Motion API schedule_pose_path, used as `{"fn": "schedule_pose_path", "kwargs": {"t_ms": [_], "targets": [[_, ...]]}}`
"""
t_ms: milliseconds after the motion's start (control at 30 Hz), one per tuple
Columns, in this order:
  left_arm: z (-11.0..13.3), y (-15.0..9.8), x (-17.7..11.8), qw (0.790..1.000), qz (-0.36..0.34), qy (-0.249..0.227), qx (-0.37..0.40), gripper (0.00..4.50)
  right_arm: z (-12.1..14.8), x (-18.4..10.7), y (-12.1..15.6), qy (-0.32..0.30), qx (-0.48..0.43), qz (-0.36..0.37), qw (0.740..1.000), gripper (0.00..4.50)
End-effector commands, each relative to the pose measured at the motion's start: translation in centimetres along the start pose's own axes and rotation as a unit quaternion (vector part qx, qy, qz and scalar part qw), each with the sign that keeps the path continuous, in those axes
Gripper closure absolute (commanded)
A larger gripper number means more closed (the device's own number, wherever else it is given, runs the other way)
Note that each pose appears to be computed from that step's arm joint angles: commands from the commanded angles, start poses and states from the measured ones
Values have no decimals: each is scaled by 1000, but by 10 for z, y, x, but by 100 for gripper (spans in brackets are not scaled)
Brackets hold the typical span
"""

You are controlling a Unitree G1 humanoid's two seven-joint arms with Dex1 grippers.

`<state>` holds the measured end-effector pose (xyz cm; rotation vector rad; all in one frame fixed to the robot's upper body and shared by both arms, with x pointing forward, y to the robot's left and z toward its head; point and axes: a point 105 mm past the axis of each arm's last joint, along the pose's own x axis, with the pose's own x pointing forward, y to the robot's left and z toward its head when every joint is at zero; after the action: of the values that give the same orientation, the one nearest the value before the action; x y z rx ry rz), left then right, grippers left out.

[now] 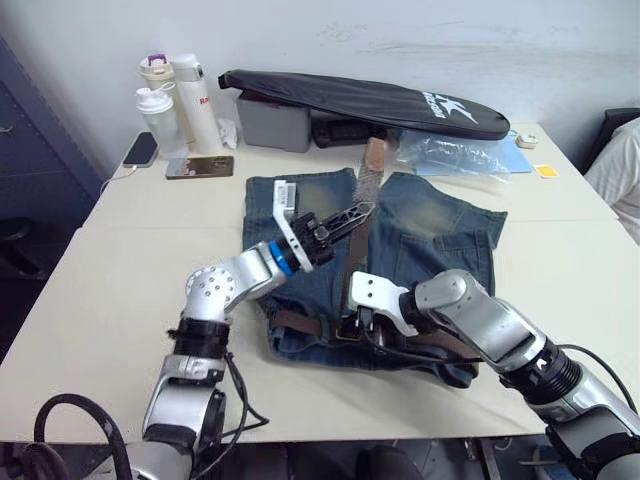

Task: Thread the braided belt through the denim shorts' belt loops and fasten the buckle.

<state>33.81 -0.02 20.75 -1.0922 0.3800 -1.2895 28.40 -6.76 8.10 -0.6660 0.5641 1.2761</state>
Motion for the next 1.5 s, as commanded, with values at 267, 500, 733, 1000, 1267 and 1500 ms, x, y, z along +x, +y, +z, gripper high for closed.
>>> {"fn": "schedule_pose_path", "kwargs": {"t_ms": [267, 500, 733, 1000, 1267, 1500], "targets": [[-1, -30, 64, 993, -111, 43, 16, 450, -123, 45, 65, 188, 134, 73, 970, 449], [-11, -47, 94, 985, -159, 72, 5, 450, -128, 48, 71, 197, 161, 67, 965, 449], [-13, -46, 97, 983, -166, 81, 9, 450, -127, 48, 69, 199, 147, 63, 967, 449], [-14, -54, 78, 977, -194, 86, -3, 450, -132, 51, 45, 202, 144, -1, 969, 449], [11, -51, 46, 984, -175, 24, 9, 450, -122, 39, 40, 163, 178, -3, 970, 449], [46, -54, 25, 985, -163, -54, 6, 450, -113, 27, 58, 205, 183, 45, 960, 449]]}}
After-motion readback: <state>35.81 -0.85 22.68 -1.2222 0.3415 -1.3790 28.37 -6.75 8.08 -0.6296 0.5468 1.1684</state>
